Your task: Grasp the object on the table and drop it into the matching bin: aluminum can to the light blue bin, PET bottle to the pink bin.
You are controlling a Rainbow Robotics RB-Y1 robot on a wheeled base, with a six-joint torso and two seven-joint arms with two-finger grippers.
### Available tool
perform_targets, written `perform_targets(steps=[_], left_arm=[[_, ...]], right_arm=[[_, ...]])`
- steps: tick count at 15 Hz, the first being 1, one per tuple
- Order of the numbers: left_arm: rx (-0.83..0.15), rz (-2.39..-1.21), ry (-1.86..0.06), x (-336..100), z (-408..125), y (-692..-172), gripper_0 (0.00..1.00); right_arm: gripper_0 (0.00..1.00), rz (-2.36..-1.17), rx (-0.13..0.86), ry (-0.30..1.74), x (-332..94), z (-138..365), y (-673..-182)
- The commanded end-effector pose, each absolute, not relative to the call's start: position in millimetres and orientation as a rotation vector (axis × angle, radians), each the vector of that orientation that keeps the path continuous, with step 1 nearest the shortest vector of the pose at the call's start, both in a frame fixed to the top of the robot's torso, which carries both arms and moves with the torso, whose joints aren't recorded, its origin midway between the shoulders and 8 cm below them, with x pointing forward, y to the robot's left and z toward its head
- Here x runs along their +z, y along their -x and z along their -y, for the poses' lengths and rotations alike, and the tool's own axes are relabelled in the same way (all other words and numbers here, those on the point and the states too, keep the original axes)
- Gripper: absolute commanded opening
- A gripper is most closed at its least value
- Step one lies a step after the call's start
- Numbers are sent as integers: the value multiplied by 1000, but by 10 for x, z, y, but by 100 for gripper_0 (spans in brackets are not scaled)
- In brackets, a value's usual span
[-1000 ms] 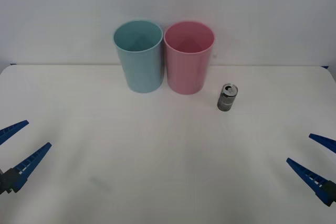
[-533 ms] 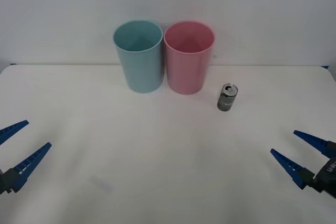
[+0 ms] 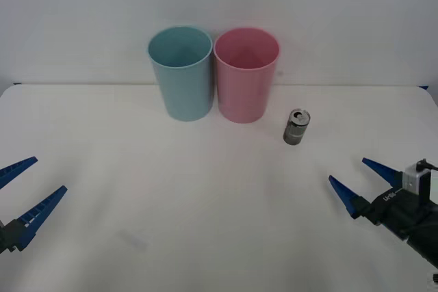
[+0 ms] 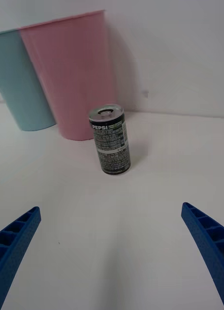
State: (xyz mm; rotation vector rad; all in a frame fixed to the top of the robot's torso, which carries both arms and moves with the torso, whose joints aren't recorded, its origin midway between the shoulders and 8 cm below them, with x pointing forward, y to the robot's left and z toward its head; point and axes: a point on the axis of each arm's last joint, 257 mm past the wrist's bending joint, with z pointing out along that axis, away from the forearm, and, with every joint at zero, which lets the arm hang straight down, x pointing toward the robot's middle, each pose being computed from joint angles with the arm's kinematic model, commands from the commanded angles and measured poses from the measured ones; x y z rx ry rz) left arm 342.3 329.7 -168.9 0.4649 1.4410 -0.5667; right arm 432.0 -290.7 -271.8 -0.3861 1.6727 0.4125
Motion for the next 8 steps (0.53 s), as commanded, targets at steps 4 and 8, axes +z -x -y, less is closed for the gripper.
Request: perform_targets(steps=[4,8], left_arm=[[-567,-1441,-465,-1689,-3297,-3423,100],[-567,-1441,-465,-1689,-3297,-3423,100]], right_arm=[[100,-1686,413,424,-2856,2686,-4722],[100,-1687,412,445,-2877,2559,-4976]])
